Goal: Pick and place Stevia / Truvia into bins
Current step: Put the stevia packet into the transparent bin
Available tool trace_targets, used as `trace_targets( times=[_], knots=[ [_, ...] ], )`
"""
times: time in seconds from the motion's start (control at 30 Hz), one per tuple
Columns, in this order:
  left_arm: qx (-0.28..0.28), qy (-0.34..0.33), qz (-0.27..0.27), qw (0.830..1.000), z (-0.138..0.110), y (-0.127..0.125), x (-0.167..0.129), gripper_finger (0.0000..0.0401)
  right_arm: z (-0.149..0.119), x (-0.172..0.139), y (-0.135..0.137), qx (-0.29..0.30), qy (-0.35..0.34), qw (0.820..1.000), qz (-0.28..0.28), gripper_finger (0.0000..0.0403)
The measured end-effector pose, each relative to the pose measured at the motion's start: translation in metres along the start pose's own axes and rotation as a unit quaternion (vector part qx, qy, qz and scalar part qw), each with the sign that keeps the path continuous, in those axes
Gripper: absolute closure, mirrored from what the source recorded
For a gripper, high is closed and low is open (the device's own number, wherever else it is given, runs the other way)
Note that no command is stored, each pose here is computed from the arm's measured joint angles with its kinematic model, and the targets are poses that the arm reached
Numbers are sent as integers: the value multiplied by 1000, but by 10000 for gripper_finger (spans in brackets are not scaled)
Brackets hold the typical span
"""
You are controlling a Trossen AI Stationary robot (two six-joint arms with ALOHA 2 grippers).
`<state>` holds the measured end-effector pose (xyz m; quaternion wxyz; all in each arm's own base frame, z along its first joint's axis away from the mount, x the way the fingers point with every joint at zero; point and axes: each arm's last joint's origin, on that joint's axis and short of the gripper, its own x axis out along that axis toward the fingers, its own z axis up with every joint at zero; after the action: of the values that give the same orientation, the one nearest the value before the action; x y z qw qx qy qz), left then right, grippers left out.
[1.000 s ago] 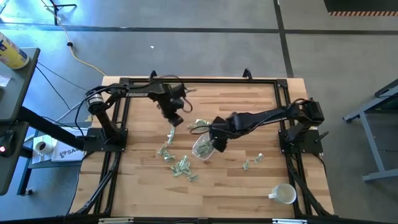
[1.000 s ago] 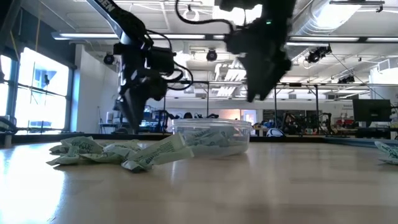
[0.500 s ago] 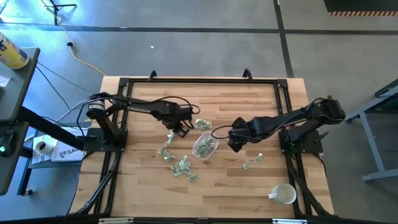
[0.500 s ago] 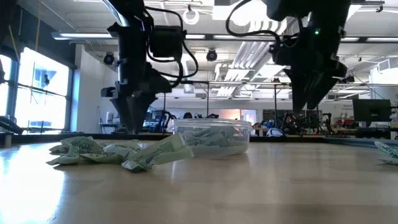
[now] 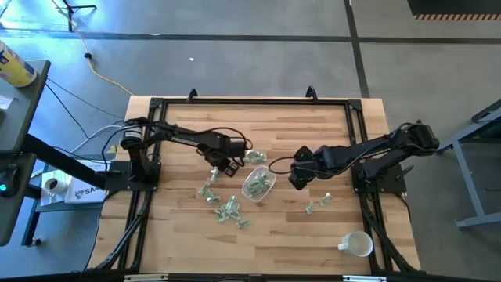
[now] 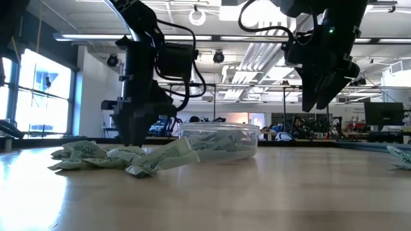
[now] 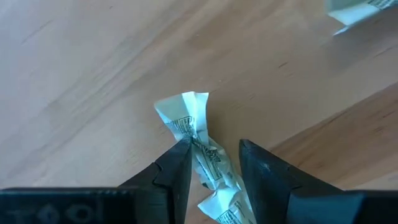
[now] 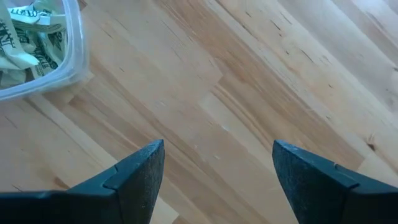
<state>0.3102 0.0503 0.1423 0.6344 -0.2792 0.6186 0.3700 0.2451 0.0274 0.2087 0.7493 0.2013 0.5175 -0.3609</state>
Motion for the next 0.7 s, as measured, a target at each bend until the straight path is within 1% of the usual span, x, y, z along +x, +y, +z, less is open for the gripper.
trace_targets(
  times=[0.1,0.17,0.27,0.37,0.47,0.53,0.6,0.63,0.7],
  knots=[
    [19,-1,2,1000,0,0,1,243,0,0,0,-11,-2,1000,0,115],
    [26,-2,1,1000,0,-1,2,266,0,0,0,-14,-6,1000,-3,117],
    [42,-5,0,999,1,-1,1,319,1,-2,-1,-19,-15,1000,-3,123],
    [60,-10,5,998,3,-2,-2,375,3,-10,-6,-13,-40,999,-6,131],
    [59,-20,5,998,8,-5,-10,376,2,-22,-15,-9,-64,998,-9,142],
    [57,-42,-17,997,14,-9,-27,365,0,-31,-22,-12,-70,997,-13,148],
    [67,-73,-50,994,18,-16,-51,365,-5,-38,-29,-21,-64,998,-17,152],
    [83,-89,-72,990,19,-21,-62,371,-8,-41,-32,-29,-55,998,-20,154],
    [122,-130,-128,976,22,-35,-85,379,-16,-40,-39,-44,-23,998,-25,155]
  ],
)
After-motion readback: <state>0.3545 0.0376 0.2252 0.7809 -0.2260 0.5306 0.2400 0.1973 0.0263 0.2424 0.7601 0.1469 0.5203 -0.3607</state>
